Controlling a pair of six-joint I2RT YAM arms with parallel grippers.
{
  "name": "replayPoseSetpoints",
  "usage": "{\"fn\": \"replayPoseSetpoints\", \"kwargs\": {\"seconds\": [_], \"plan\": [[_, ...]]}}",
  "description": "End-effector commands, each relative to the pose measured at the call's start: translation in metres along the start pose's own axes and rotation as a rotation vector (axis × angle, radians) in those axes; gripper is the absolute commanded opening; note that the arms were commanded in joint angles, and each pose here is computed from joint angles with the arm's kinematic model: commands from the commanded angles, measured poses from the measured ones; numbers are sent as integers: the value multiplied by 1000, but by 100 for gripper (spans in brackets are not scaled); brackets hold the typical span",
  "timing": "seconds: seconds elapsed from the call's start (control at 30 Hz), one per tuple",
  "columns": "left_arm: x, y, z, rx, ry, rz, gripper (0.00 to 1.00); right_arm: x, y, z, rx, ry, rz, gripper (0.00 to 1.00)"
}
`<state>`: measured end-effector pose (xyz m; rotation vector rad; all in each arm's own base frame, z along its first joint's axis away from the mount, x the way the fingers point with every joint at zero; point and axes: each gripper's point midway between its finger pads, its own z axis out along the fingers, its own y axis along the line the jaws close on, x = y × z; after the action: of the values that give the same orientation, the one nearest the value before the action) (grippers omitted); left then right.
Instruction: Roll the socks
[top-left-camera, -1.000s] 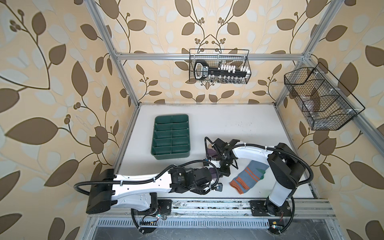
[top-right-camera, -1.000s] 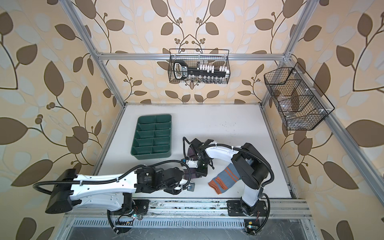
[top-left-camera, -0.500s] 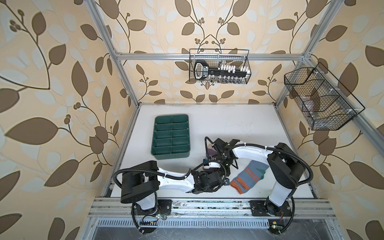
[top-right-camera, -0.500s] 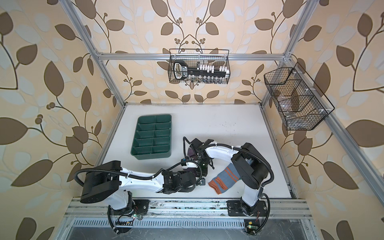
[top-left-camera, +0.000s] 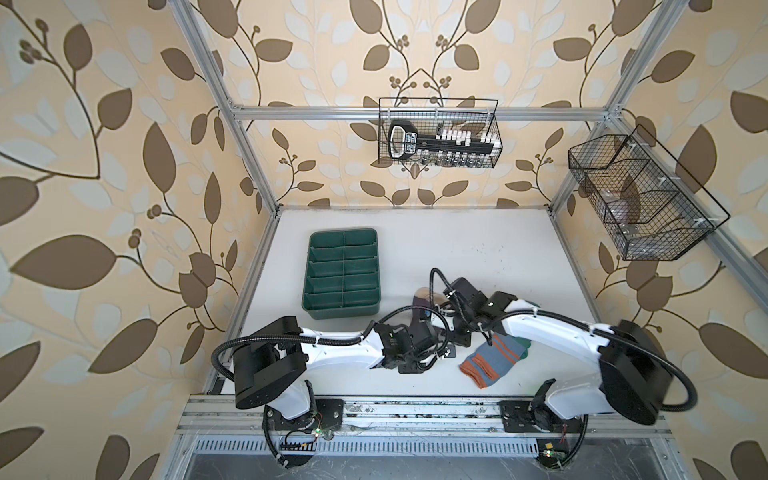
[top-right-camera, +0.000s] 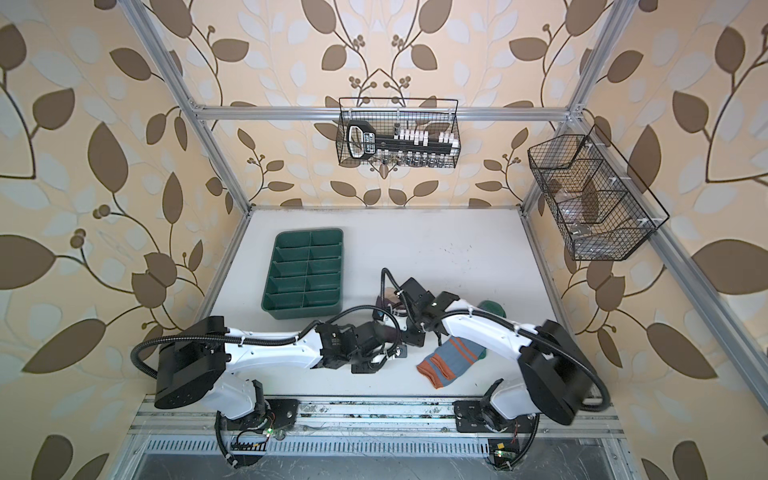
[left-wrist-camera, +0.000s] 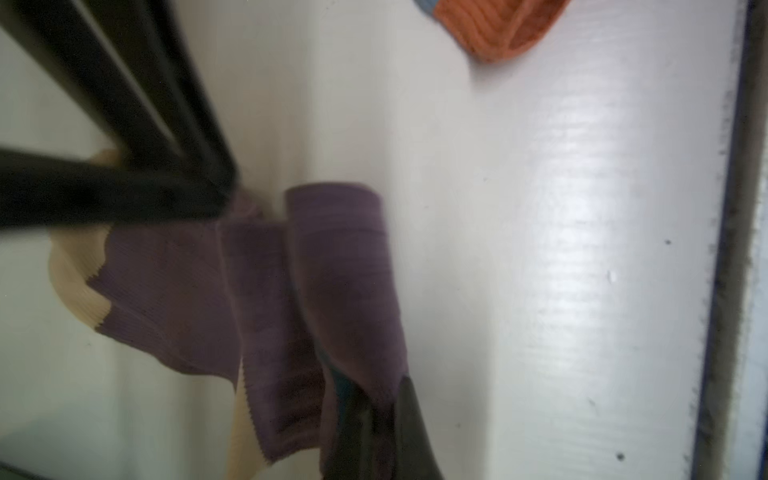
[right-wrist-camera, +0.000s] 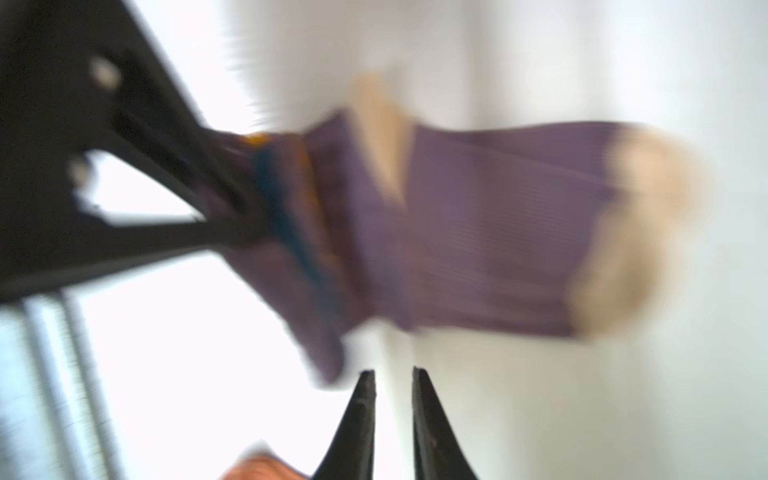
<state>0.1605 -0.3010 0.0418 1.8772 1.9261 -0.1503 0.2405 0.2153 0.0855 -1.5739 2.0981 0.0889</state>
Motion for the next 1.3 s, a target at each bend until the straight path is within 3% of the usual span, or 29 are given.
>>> {"fn": "replayPoseSetpoints", "kwargs": {"seconds": [0.0, 0.17, 0.27, 0.37, 0.43, 0.57, 0.67, 0.77, 0.93, 1.27], "plan": [[11, -22, -15, 243, 31, -34, 0, -17, -86, -48, 426, -152, 169, 20], [7, -23, -11, 382, 50, -109, 0, -11, -139, -150, 786, -456, 378, 22], [8, -25, -5, 453, 101, -137, 0, -19, -127, -195, 847, -689, 359, 39], [7, -20, -1, 503, 122, -185, 0, -31, -104, -213, 814, -800, 270, 42], [6, -15, 0, 529, 120, -218, 0, -40, -89, -209, 792, -771, 180, 44], [3, -5, -2, 583, 106, -277, 0, -61, -19, -157, 649, -551, -202, 44], [2, -1, -1, 608, 105, -303, 0, -47, 40, -107, 579, -339, -549, 43], [2, 3, -1, 619, 102, -321, 0, -21, 70, -69, 516, -187, -726, 43], [2, 4, -1, 619, 98, -328, 0, -7, 92, -25, 445, -87, -782, 43], [1, 5, -1, 619, 94, -331, 0, -33, 83, 24, 399, -127, -715, 42]]}}
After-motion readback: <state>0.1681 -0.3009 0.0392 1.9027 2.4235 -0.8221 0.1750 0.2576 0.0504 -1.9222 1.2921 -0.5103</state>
